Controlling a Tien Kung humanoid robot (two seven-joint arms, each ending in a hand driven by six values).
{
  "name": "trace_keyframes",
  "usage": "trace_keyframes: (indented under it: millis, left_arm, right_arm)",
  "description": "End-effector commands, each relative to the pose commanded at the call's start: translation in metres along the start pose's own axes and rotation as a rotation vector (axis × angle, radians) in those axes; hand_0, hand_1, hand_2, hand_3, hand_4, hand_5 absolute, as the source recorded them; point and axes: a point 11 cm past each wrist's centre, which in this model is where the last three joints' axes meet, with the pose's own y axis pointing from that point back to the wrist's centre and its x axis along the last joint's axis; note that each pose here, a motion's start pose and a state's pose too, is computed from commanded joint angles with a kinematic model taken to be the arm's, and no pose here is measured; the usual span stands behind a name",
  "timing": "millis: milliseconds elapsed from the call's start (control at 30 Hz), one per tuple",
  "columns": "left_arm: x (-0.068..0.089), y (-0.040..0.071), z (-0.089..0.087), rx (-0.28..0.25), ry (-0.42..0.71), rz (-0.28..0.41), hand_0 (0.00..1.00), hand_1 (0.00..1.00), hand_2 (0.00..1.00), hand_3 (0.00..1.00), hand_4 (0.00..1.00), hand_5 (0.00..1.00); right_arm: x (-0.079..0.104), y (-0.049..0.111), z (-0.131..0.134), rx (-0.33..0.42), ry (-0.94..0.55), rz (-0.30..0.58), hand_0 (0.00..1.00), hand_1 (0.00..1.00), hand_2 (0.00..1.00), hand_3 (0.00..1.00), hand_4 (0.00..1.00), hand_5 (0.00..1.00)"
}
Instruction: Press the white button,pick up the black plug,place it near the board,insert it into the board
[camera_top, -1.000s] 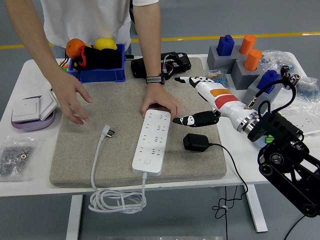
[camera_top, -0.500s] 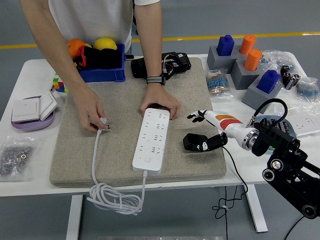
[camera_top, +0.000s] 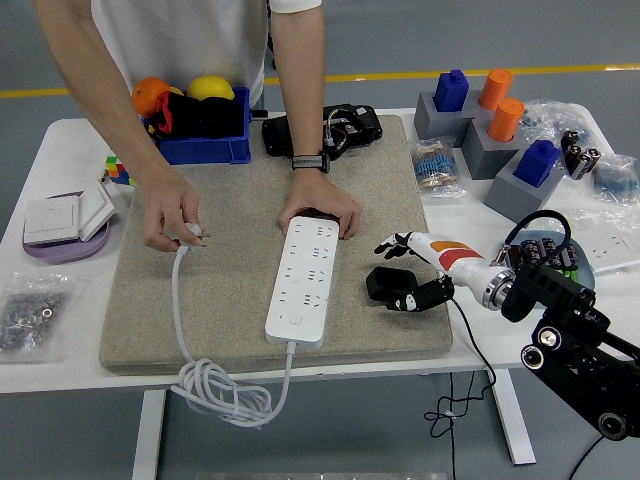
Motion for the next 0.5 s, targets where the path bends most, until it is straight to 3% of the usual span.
trace_keyframes:
  millis: [500]
  left_arm:
    - [-0.0005, 0.0000, 0.0001, -0.001, 0.001, -0.001, 0.623, 0.632, 0.640, 0.695, 0.589, 0.372]
  right_arm:
    - [-0.0071, -0.0018, 0.0077, -0.021, 0.000, -0.013, 0.598, 0.622, 0.621, 0.642, 0.903, 0.117]
